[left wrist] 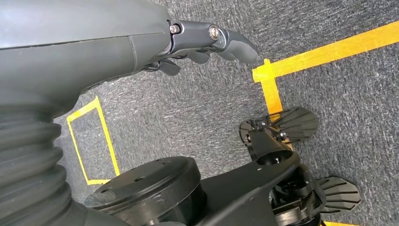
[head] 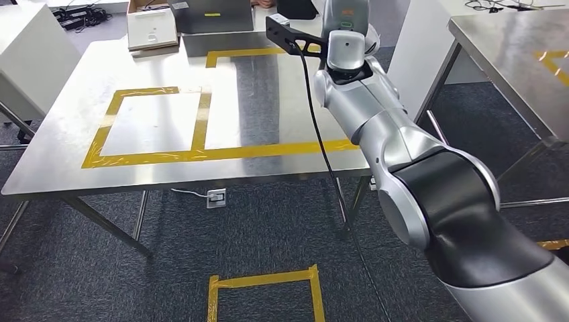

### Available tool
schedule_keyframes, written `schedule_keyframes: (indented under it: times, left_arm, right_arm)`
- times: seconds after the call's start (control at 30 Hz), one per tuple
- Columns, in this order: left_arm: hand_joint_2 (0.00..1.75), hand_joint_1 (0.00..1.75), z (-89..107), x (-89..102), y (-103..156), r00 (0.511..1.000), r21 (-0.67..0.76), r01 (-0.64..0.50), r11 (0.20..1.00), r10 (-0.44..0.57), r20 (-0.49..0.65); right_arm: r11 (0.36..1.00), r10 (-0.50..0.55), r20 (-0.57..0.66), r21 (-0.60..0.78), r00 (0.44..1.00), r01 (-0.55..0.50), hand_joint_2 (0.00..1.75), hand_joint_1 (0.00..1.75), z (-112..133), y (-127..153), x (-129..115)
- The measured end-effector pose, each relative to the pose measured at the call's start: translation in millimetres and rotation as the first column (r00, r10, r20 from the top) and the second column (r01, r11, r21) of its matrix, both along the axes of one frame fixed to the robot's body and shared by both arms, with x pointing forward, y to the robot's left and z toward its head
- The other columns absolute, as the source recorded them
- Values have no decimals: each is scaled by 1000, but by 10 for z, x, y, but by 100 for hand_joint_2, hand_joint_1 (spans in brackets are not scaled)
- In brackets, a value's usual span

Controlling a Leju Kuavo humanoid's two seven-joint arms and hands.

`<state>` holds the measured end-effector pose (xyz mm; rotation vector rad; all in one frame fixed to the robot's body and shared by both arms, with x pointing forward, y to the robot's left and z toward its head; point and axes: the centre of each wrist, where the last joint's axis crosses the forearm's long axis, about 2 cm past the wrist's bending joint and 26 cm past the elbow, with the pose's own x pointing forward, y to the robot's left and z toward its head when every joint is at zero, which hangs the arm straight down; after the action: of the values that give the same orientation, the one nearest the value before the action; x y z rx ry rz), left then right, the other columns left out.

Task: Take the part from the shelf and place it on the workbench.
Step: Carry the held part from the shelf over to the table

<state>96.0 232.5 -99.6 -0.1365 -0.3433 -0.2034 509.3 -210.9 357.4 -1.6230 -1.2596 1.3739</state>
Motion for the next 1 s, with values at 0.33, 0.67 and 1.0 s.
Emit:
schedule_keyframes:
  times: [0.33,0.67,1.0]
  left_arm:
    - [175,0,1,1,-10,1000,-3,-1,1000,1,2]
    - [175,0,1,-5,-17,1000,-5,-3,1000,3,3]
    - [175,0,0,-10,-16,1000,-5,-4,1000,4,1]
  right_arm:
    - [1000,12,7,-1,1000,-12,175,175,53,63,-4]
    - [1000,15,-4,-9,1000,-15,175,175,11,69,-9]
    - [1000,24,-12,-3,1000,-24,175,175,-37,110,-23]
